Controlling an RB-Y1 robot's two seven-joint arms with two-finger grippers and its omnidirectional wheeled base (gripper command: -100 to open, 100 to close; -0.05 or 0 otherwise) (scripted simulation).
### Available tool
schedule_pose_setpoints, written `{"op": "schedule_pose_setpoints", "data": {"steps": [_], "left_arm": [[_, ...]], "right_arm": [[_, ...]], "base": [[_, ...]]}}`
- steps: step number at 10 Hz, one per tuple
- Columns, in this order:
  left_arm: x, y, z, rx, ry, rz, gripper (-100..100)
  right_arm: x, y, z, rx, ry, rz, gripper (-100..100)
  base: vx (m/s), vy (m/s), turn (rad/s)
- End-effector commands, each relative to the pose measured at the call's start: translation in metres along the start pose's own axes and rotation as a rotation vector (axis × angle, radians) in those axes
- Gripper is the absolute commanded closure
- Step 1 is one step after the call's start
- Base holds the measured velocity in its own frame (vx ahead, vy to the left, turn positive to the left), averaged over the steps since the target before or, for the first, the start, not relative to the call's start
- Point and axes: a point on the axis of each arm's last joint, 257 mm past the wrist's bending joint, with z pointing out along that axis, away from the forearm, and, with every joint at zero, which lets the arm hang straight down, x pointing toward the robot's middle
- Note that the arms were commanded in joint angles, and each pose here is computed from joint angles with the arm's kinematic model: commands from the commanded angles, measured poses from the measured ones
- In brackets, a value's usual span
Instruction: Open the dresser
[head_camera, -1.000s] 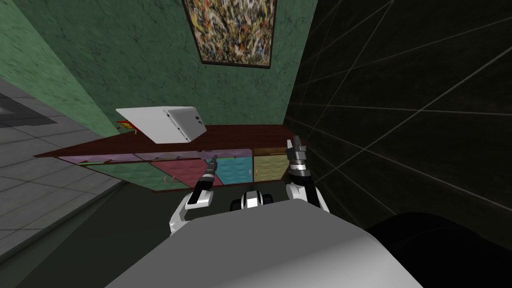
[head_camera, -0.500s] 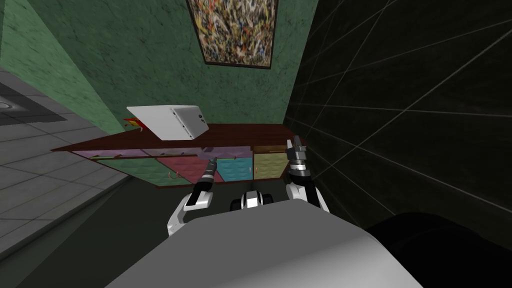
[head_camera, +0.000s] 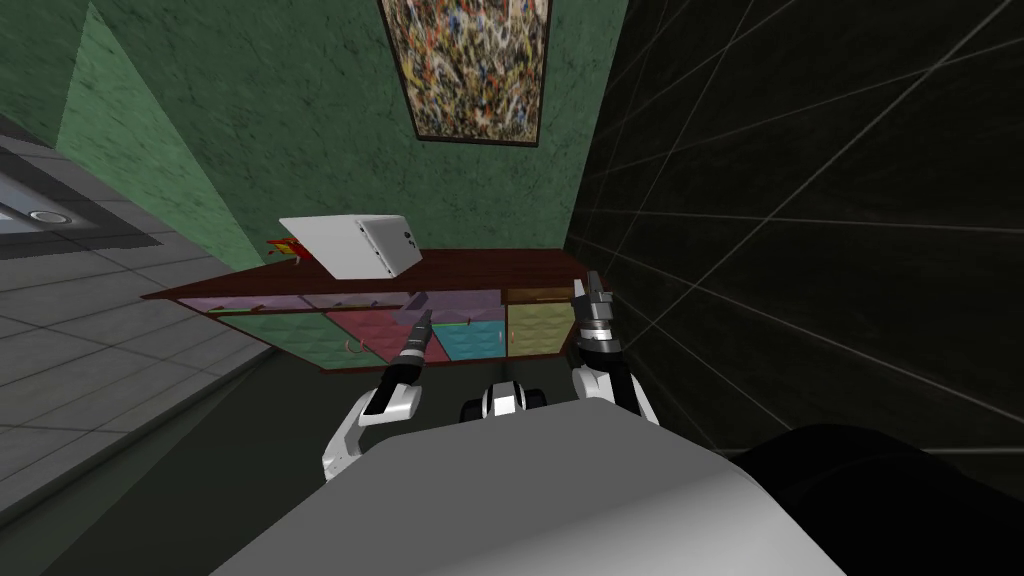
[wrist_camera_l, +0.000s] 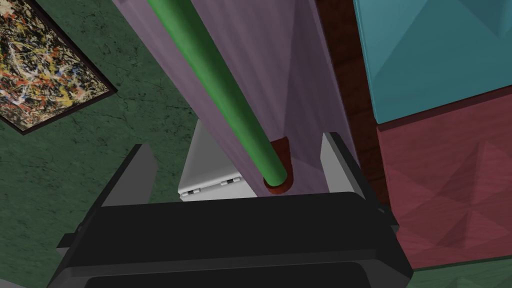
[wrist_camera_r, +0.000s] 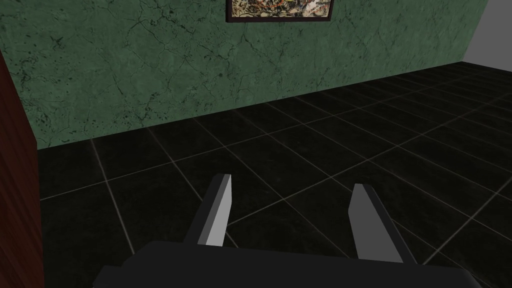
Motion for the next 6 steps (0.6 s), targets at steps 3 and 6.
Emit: {"op": "schedule_pose_setpoints", "data": {"steps": [3, 6], "left_arm": [[-0.011, -0.024, -0.004, 0.001, 0.002, -0.003, -100], [-0.012, -0.027, -0.008, -0.008, 0.006, -0.005, -100]], "right_arm": [[0.000, 0.000, 0.000, 0.000, 0.000, 0.000, 0], [0.000, 0.000, 0.000, 0.000, 0.000, 0.000, 0]], "base": [[0.021, -0.001, 0.004], [0.010, -0.003, 0.000]]}}
